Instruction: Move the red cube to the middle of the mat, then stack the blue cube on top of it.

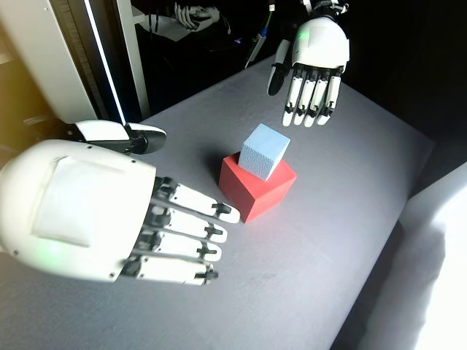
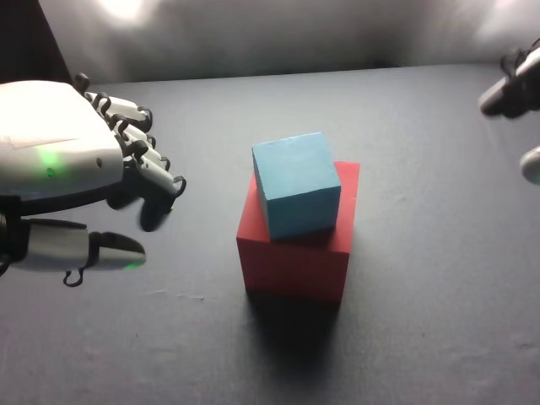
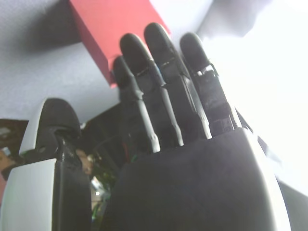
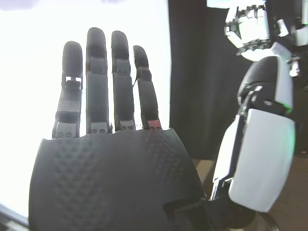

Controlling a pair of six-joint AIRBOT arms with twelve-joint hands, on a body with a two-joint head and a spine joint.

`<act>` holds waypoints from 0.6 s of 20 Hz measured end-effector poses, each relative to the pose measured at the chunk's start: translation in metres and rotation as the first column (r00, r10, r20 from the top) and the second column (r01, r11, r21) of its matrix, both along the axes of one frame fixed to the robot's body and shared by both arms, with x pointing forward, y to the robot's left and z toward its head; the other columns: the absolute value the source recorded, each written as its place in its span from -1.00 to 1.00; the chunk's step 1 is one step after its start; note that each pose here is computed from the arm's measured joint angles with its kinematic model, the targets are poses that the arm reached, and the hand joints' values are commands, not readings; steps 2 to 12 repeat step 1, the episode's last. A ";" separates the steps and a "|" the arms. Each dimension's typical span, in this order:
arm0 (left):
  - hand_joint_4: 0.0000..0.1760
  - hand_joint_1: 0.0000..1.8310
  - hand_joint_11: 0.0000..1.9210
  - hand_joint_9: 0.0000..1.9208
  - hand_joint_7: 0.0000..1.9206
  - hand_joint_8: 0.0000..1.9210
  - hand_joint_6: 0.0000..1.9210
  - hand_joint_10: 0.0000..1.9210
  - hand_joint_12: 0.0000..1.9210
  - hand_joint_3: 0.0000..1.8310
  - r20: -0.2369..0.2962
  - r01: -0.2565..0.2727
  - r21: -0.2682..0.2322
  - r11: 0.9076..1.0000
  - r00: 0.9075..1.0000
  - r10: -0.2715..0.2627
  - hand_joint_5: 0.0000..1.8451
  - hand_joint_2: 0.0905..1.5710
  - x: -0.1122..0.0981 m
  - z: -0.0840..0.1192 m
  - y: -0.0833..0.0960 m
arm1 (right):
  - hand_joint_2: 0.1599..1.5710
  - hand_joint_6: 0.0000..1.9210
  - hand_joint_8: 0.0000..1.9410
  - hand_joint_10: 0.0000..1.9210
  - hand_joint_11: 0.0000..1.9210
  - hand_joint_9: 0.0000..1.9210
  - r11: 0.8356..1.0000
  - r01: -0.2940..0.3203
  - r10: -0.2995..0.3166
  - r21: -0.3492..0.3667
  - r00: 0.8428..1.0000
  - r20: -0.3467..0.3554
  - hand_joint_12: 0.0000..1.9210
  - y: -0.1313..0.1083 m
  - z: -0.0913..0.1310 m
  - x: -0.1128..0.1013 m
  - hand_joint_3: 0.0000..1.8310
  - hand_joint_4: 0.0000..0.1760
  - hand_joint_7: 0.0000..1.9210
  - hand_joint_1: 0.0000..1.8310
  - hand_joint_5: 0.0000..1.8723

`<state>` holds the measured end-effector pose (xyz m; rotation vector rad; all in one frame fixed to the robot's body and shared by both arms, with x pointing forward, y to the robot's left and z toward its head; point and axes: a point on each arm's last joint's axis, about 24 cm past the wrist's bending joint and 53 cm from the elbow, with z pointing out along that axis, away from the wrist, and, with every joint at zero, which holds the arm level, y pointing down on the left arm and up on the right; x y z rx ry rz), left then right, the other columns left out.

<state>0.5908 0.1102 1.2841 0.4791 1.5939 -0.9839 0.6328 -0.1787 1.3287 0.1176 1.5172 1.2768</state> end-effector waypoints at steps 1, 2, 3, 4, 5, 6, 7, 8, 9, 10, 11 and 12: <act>-1.00 -0.53 0.02 0.03 0.07 1.00 1.00 1.00 1.00 -0.98 0.000 0.000 -0.002 1.000 1.000 0.000 0.07 0.85 0.000 0.000 0.000 | 0.28 0.51 0.96 0.99 -0.21 -0.18 1.000 -0.009 0.009 0.005 1.000 0.005 1.00 0.002 0.002 -0.002 -0.99 -1.00 -0.17 -0.56 -0.16; -1.00 -0.53 0.02 0.03 0.07 1.00 1.00 1.00 1.00 -0.98 0.000 0.000 -0.002 1.000 1.000 0.000 0.07 0.85 0.000 0.000 0.000 | 0.28 0.51 0.96 0.99 -0.21 -0.18 1.000 -0.009 0.009 0.005 1.000 0.005 1.00 0.002 0.002 -0.002 -0.99 -1.00 -0.17 -0.56 -0.16; -1.00 -0.53 0.02 0.03 0.07 1.00 1.00 1.00 1.00 -0.98 0.000 0.000 -0.002 1.000 1.000 0.000 0.07 0.85 0.000 0.000 0.000 | 0.28 0.51 0.96 0.99 -0.21 -0.18 1.000 -0.009 0.009 0.005 1.000 0.005 1.00 0.002 0.002 -0.002 -0.99 -1.00 -0.17 -0.56 -0.16; -1.00 -0.53 0.02 0.03 0.07 1.00 1.00 1.00 1.00 -0.98 0.000 0.000 -0.002 1.000 1.000 0.000 0.07 0.85 0.000 0.000 0.000 | 0.28 0.51 0.96 0.99 -0.21 -0.18 1.000 -0.009 0.009 0.005 1.000 0.005 1.00 0.002 0.002 -0.002 -0.99 -1.00 -0.17 -0.56 -0.16; -1.00 -0.53 0.02 0.03 0.07 1.00 1.00 1.00 1.00 -0.98 0.000 0.000 -0.002 1.000 1.000 0.000 0.07 0.85 0.000 0.000 0.000 | 0.28 0.51 0.96 0.99 -0.21 -0.18 1.000 -0.009 0.009 0.005 1.000 0.005 1.00 0.002 0.002 -0.002 -0.99 -1.00 -0.17 -0.56 -0.16; -1.00 -0.53 0.02 0.03 0.07 1.00 1.00 1.00 1.00 -0.98 0.000 0.000 -0.002 1.000 1.000 0.000 0.07 0.85 0.000 0.000 0.000 | 0.28 0.51 0.96 0.99 -0.21 -0.18 1.000 -0.009 0.009 0.005 1.000 0.005 1.00 0.002 0.002 -0.002 -0.99 -1.00 -0.17 -0.56 -0.16; -1.00 -0.53 0.02 0.03 0.07 1.00 1.00 1.00 1.00 -0.98 0.000 0.000 -0.002 1.000 1.000 0.000 0.07 0.85 0.000 0.000 0.000 | 0.28 0.51 0.96 0.99 -0.21 -0.18 1.000 -0.009 0.009 0.005 1.000 0.005 1.00 0.002 0.002 -0.002 -0.99 -1.00 -0.17 -0.56 -0.16; -1.00 -0.53 0.02 0.03 0.07 1.00 1.00 1.00 1.00 -0.98 0.000 0.000 -0.002 1.000 1.000 0.000 0.07 0.85 0.000 0.000 0.000 | 0.28 0.51 0.96 0.99 -0.21 -0.18 1.000 -0.009 0.009 0.005 1.000 0.005 1.00 0.002 0.002 -0.002 -0.99 -1.00 -0.17 -0.56 -0.16; -1.00 -0.53 0.02 0.03 0.07 1.00 1.00 1.00 1.00 -0.98 0.000 0.000 -0.002 1.000 1.000 0.000 0.07 0.85 0.000 0.000 0.000 | 0.28 0.51 0.96 0.99 -0.21 -0.18 1.000 -0.009 0.009 0.005 1.000 0.005 1.00 0.002 0.002 -0.002 -0.99 -1.00 -0.17 -0.56 -0.16; -1.00 -0.53 0.02 0.03 0.07 1.00 1.00 1.00 1.00 -0.98 0.000 0.000 -0.002 1.000 1.000 0.000 0.07 0.85 0.000 0.000 0.000 | 0.28 0.51 0.96 0.99 -0.21 -0.18 1.000 -0.009 0.009 0.005 1.000 0.005 1.00 0.002 0.002 -0.002 -0.99 -1.00 -0.17 -0.56 -0.16; -1.00 -0.53 0.02 0.03 0.07 1.00 1.00 1.00 1.00 -0.98 0.000 0.000 -0.002 1.000 1.000 0.000 0.07 0.85 0.000 0.000 0.000 | 0.28 0.51 0.96 0.99 -0.21 -0.18 1.000 -0.009 0.009 0.005 1.000 0.005 1.00 0.002 0.002 -0.002 -0.99 -1.00 -0.17 -0.56 -0.16; -1.00 -0.53 0.02 0.03 0.07 1.00 1.00 1.00 1.00 -0.98 0.000 0.000 -0.002 1.000 1.000 0.000 0.07 0.85 0.000 0.000 0.000 | 0.28 0.51 0.96 0.99 -0.21 -0.18 1.000 -0.009 0.009 0.005 1.000 0.005 1.00 0.002 0.002 -0.002 -0.99 -1.00 -0.17 -0.56 -0.16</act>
